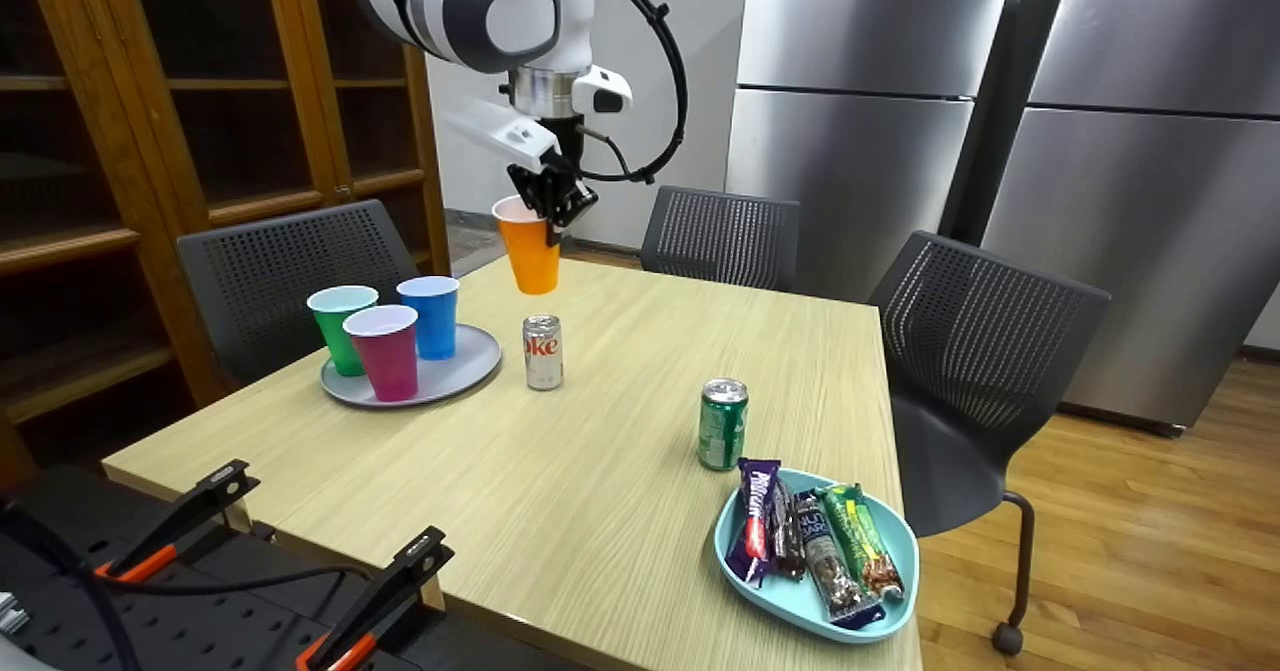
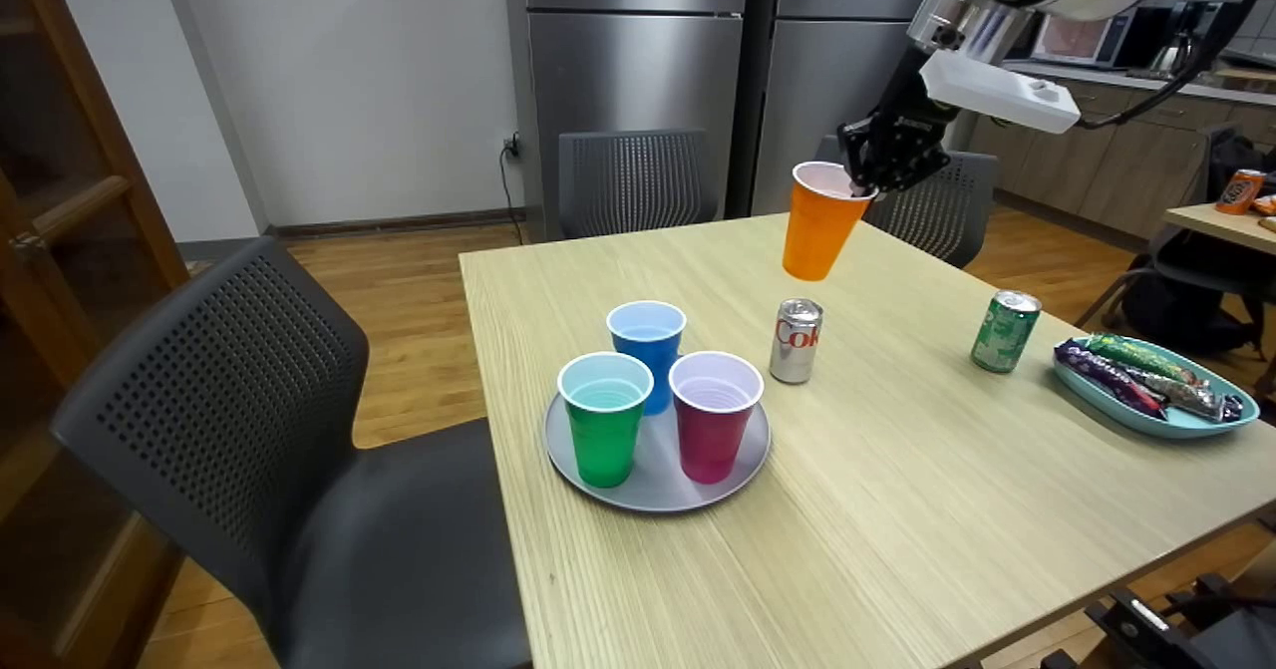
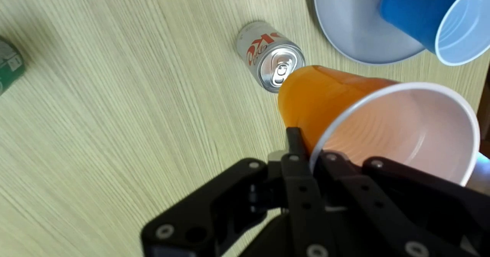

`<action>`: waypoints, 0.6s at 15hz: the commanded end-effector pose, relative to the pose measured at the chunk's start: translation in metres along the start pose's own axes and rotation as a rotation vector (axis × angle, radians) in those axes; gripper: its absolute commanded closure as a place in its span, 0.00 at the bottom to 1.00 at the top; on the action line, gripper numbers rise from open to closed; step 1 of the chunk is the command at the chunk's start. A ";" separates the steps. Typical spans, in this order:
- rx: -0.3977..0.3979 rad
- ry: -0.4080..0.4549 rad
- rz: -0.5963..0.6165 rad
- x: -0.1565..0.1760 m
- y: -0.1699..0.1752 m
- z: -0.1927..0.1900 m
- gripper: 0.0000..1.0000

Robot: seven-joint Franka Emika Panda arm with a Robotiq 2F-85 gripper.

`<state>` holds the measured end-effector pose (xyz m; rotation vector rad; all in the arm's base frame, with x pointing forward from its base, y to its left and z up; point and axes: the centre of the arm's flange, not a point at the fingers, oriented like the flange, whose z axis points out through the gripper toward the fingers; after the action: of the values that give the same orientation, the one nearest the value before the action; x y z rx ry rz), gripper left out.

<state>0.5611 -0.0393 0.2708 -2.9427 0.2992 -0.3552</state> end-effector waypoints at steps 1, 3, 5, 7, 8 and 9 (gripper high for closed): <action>-0.004 -0.031 -0.044 -0.011 -0.014 -0.006 0.99; -0.006 -0.042 -0.063 -0.014 -0.020 -0.001 0.99; -0.003 -0.054 -0.080 -0.016 -0.024 0.004 0.99; -0.002 -0.074 -0.085 -0.016 -0.028 0.012 0.99; 0.000 -0.089 -0.087 -0.016 -0.030 0.016 0.99; 0.003 -0.100 -0.088 -0.016 -0.031 0.020 0.99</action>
<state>0.5545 -0.0099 0.2572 -2.9633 0.1914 -0.2746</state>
